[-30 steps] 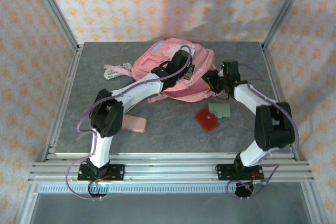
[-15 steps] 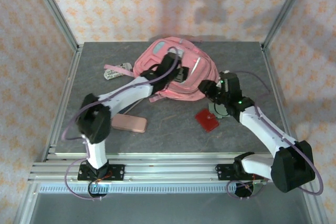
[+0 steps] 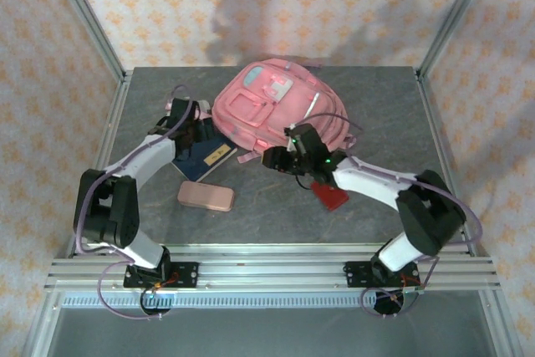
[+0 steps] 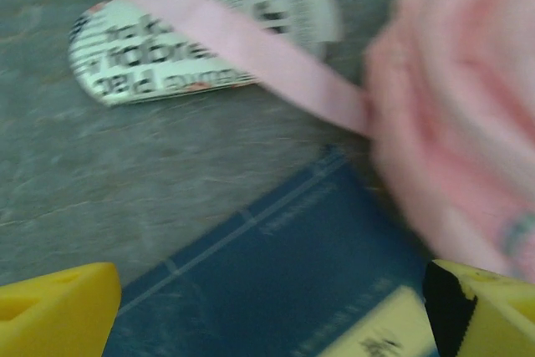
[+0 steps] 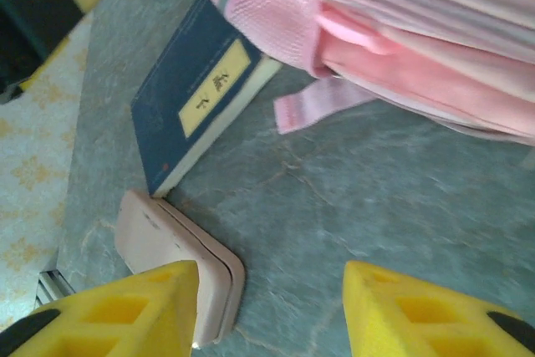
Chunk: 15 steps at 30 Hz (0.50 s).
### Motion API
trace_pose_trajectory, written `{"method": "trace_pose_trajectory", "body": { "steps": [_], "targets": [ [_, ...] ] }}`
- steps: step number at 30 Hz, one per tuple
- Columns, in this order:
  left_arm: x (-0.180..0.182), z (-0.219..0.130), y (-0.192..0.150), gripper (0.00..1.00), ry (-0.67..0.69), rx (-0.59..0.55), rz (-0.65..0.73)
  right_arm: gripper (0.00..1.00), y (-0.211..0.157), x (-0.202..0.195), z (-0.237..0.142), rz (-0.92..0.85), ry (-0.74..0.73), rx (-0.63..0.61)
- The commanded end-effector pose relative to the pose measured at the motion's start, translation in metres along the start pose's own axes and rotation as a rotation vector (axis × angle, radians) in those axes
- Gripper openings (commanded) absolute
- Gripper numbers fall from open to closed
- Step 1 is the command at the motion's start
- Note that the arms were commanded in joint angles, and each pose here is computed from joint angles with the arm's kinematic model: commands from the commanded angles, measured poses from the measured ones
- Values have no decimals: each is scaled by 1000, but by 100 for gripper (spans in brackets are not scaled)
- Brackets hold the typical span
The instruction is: Pack books, pencil case, and school supplies into a backpack
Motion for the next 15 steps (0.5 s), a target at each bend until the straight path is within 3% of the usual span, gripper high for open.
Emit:
{"method": "trace_pose_trajectory", "body": {
  "steps": [1, 15],
  "targets": [
    [18, 20, -6, 95, 24, 56, -56, 48, 16, 21, 22, -36, 58, -16],
    [32, 72, -23, 93, 11, 238, -67, 46, 7, 33, 127, 29, 93, 151]
  ]
}}
Point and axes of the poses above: each hand's point on the last joint's axis, 136 mm out from that joint toward the fingers, its own z axis out along the fingers, its own x axis along the line the jaws close on, y = z × x, the point moved 3 cm from there along -z, back along the fingers, and after that the axes turned 12 degrees about -z, right-handed, at the moved point
